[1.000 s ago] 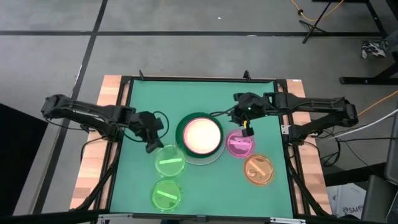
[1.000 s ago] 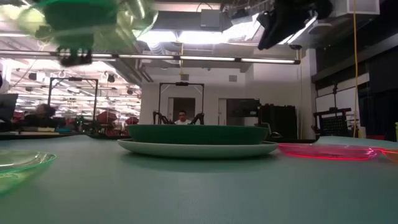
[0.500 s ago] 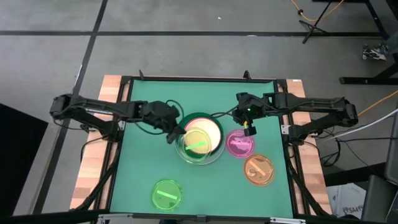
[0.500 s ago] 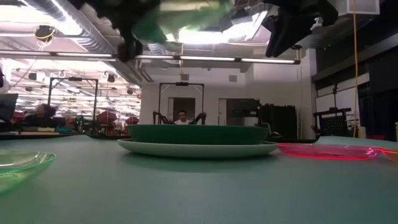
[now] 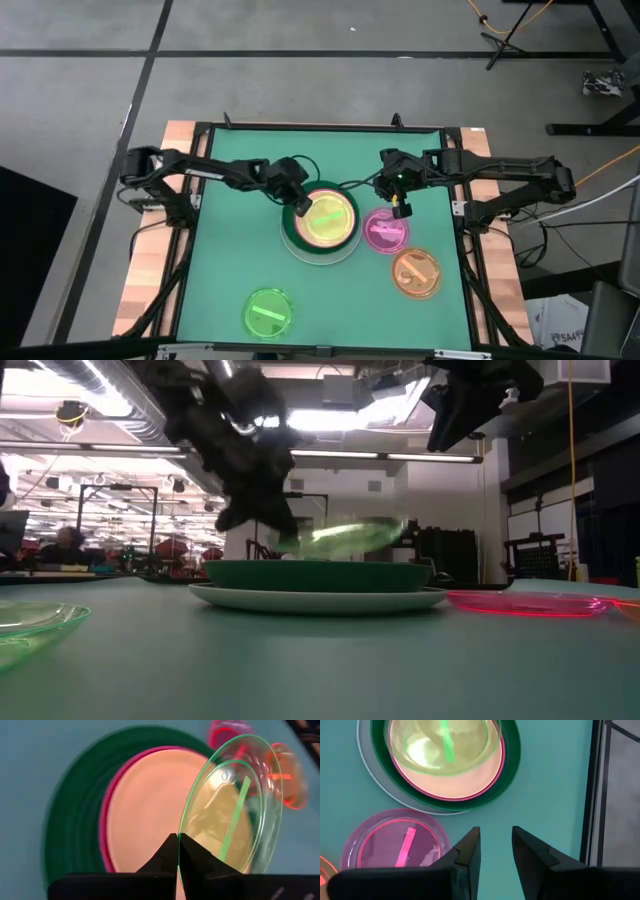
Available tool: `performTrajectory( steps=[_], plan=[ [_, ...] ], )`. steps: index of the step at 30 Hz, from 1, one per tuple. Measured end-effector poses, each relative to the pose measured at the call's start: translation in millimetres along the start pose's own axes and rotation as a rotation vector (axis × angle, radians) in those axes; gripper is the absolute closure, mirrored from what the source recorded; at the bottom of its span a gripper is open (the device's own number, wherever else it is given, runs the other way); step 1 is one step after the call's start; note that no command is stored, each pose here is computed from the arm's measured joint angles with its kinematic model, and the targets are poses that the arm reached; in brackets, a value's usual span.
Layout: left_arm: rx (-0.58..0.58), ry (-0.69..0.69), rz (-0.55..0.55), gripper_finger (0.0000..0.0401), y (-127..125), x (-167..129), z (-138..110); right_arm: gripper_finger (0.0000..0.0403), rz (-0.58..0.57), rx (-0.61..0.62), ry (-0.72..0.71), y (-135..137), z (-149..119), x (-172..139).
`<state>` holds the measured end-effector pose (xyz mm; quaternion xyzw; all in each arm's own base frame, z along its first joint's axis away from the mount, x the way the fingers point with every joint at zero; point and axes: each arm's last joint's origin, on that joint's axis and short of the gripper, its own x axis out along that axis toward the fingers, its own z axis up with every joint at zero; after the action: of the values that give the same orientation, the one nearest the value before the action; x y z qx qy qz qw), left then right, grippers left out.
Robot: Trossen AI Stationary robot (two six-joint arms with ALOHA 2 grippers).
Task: Stack plastic plates
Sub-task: Stack the top light green plate on top of the light orange plate
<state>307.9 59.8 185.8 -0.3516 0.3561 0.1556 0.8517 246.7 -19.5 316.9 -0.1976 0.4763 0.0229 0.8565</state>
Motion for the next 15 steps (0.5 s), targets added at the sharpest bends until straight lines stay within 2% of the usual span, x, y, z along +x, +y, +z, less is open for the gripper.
performTrajectory(
  steps=[7, 15],
  plan=[
    [-0.034, 0.047, 0.059, 0.0401, 17.6, 21.4, -2.5, 0.0301, 0.0, 0.0, 0.0, 0.0, 0.0, 0.0],
    [-0.039, 0.037, 0.074, 0.0401, 19.9, 22.3, -1.5, 0.0301, 0.0, 0.001, 0.0, 0.0, 0.1, 0.1]
  ],
)
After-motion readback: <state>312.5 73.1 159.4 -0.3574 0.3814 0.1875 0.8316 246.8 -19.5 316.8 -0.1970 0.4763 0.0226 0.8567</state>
